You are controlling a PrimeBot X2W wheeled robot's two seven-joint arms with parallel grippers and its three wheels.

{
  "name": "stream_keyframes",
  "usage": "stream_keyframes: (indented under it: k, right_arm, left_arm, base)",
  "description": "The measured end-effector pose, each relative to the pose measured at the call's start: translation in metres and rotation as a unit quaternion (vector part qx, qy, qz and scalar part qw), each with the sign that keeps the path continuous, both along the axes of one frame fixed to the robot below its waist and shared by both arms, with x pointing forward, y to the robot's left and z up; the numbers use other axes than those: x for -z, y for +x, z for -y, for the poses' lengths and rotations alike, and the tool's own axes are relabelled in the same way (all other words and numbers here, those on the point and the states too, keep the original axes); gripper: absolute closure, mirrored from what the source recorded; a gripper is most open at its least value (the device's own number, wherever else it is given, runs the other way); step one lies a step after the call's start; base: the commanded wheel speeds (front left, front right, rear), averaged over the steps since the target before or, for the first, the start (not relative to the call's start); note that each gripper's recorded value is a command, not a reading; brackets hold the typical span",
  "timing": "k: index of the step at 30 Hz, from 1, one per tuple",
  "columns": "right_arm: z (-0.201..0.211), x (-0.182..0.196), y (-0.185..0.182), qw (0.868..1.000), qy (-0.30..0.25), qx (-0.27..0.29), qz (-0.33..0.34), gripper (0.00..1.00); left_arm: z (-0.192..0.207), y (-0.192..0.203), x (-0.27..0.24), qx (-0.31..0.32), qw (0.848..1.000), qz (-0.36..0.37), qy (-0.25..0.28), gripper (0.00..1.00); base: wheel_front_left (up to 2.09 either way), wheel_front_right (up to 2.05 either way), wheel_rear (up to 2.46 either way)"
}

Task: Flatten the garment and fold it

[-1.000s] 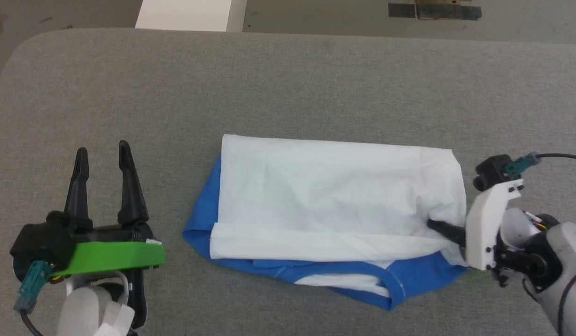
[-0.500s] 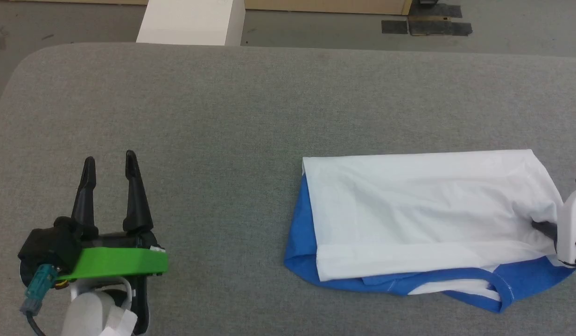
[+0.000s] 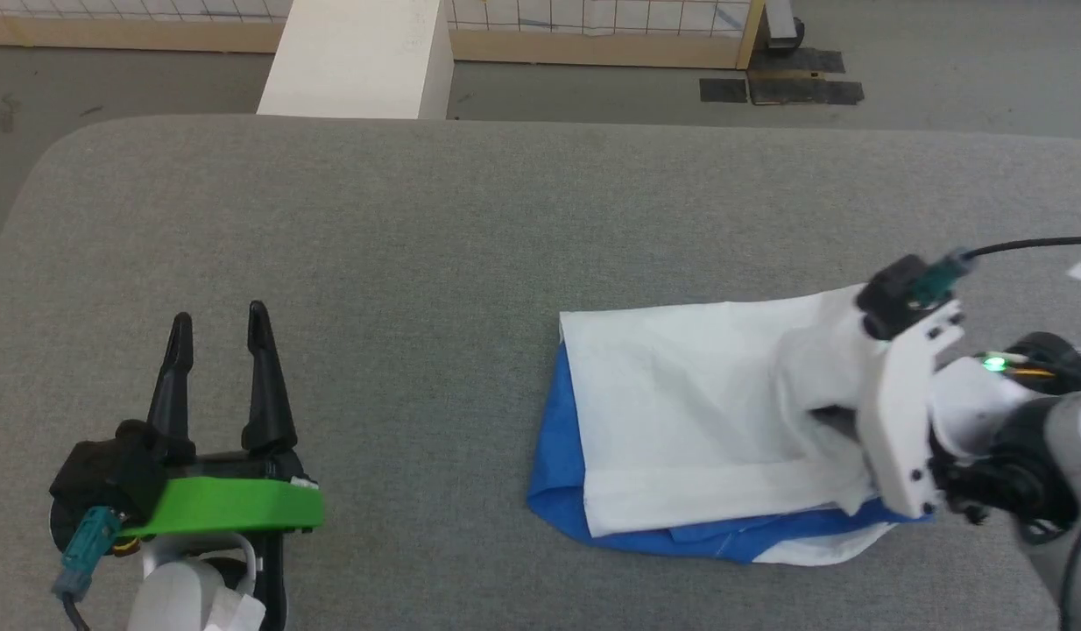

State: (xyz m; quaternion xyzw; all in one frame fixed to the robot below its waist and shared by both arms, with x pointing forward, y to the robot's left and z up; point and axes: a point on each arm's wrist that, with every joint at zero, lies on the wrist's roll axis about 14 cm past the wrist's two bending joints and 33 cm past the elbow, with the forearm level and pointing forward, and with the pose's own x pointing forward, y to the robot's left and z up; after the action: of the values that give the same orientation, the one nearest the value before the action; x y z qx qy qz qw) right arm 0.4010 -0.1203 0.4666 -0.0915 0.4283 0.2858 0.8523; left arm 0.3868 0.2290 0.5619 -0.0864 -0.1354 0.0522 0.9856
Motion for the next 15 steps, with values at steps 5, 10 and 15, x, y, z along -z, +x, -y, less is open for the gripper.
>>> stream_keyframes:
  k: [5,10,15]
  right_arm:
    - [-0.044,0.009,-0.008,0.998,0.010,-0.058,-0.015,1.00]
    - [-0.077,0.025,-0.008,0.995,0.015,-0.091,-0.029,1.00]
    - [-0.110,0.041,-0.011,0.992,0.037,-0.109,-0.053,1.00]
  left_arm:
    - [-0.003,-0.001,0.003,-0.004,1.000,-0.005,-0.002,0.00]
    - [-0.009,-0.003,0.009,-0.014,1.000,-0.013,-0.004,0.00]
    - [-0.014,-0.005,0.014,-0.022,0.999,-0.022,-0.005,0.00]
  base:
    - [0.00,0.00,0.00]
    - [0.00,0.00,0.00]
    - [0.00,0.00,0.00]
